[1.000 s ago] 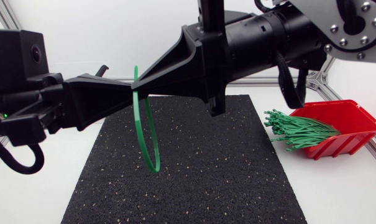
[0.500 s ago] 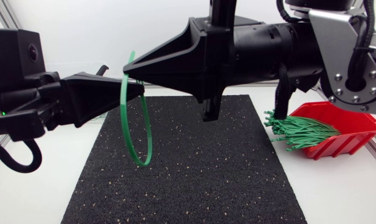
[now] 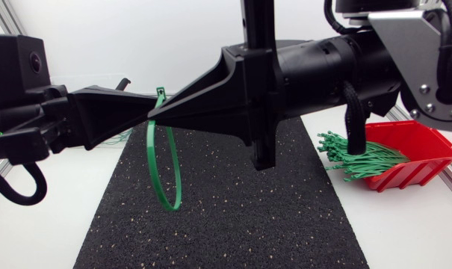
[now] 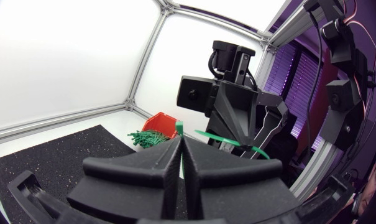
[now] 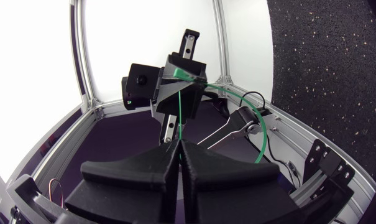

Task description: Take a green cable tie from the red box, thread the tail through the head to close it, then place it in the transparent bin on the left.

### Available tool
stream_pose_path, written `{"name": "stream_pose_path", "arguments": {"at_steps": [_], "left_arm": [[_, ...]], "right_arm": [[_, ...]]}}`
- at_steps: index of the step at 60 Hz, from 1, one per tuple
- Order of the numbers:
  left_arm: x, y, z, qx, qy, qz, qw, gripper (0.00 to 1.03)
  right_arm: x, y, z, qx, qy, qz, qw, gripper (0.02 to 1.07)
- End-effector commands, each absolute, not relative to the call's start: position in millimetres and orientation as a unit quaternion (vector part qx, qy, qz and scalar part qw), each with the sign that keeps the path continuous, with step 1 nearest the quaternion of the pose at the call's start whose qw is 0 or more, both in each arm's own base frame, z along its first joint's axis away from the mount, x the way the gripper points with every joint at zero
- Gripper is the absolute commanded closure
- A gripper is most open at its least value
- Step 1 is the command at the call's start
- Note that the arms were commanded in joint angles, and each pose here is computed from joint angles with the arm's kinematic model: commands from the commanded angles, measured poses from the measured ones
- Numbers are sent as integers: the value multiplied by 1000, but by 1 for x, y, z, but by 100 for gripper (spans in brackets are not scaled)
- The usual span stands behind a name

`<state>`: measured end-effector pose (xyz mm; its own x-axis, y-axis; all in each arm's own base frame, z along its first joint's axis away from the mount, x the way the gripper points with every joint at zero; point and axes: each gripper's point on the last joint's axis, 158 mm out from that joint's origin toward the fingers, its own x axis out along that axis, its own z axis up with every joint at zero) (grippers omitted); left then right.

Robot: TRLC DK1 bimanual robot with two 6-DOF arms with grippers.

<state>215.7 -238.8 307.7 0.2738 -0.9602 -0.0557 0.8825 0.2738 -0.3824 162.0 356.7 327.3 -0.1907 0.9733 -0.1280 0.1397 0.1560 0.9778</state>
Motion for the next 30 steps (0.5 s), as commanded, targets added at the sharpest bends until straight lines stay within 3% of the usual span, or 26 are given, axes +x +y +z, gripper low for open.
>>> {"name": "stream_pose_path", "arguments": {"at_steps": [1,30], "left_arm": [[215,-239,302,-135,140,-590,783,100],[216,-243,304,-134,140,-595,780,100]], "right_arm": [[155,355,344,455,612,473,442,101],[157,358,330,455,622,463,439,101]]}}
